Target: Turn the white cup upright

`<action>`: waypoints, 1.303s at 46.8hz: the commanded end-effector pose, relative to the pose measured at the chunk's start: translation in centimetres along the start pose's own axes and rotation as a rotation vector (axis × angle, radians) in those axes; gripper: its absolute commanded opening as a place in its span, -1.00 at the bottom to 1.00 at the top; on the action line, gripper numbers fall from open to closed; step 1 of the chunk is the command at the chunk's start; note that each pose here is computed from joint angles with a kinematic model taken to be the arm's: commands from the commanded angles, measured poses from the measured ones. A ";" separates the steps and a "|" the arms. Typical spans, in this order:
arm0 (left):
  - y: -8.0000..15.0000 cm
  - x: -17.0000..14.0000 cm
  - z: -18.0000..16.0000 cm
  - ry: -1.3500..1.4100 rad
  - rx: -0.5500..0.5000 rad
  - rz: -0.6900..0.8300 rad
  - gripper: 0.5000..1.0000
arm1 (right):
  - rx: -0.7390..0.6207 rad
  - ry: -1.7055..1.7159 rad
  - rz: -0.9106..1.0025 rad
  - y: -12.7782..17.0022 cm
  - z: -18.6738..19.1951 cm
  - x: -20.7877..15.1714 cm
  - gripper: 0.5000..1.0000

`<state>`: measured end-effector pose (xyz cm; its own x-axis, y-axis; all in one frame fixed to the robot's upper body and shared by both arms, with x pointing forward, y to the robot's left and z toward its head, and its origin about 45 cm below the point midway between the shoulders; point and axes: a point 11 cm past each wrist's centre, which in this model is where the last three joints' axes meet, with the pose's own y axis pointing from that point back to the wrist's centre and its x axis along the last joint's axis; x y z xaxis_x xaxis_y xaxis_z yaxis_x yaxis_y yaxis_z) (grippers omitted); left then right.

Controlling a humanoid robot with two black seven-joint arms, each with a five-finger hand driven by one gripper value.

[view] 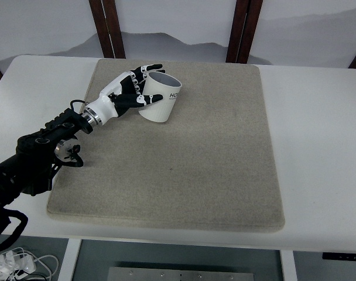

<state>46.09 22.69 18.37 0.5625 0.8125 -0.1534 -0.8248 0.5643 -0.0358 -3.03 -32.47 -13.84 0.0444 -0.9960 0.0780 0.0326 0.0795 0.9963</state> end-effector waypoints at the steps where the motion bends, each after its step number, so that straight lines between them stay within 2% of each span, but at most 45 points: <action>1: 0.1 0.2 0.1 -0.001 -0.002 0.002 0.94 | 0.000 -0.001 0.000 0.0 0.0 0.0 0.81; 33: -0.5 0.9 2.4 -0.007 -0.047 0.004 0.99 | 0.000 0.001 0.000 0.0 0.0 0.0 0.81; 49: -0.1 5.0 11.7 -0.034 -0.234 0.042 0.99 | 0.000 0.001 0.000 0.0 0.0 0.0 0.81; 61: 1.1 7.4 14.3 -0.032 -0.289 0.106 0.99 | 0.000 -0.001 0.000 0.0 0.0 0.0 0.81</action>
<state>50.02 30.70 31.01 0.4895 0.8628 -0.1267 -0.8498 0.4393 -0.2913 -3.04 -32.47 -13.84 0.0445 -0.9960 0.0779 0.0328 0.0794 0.9963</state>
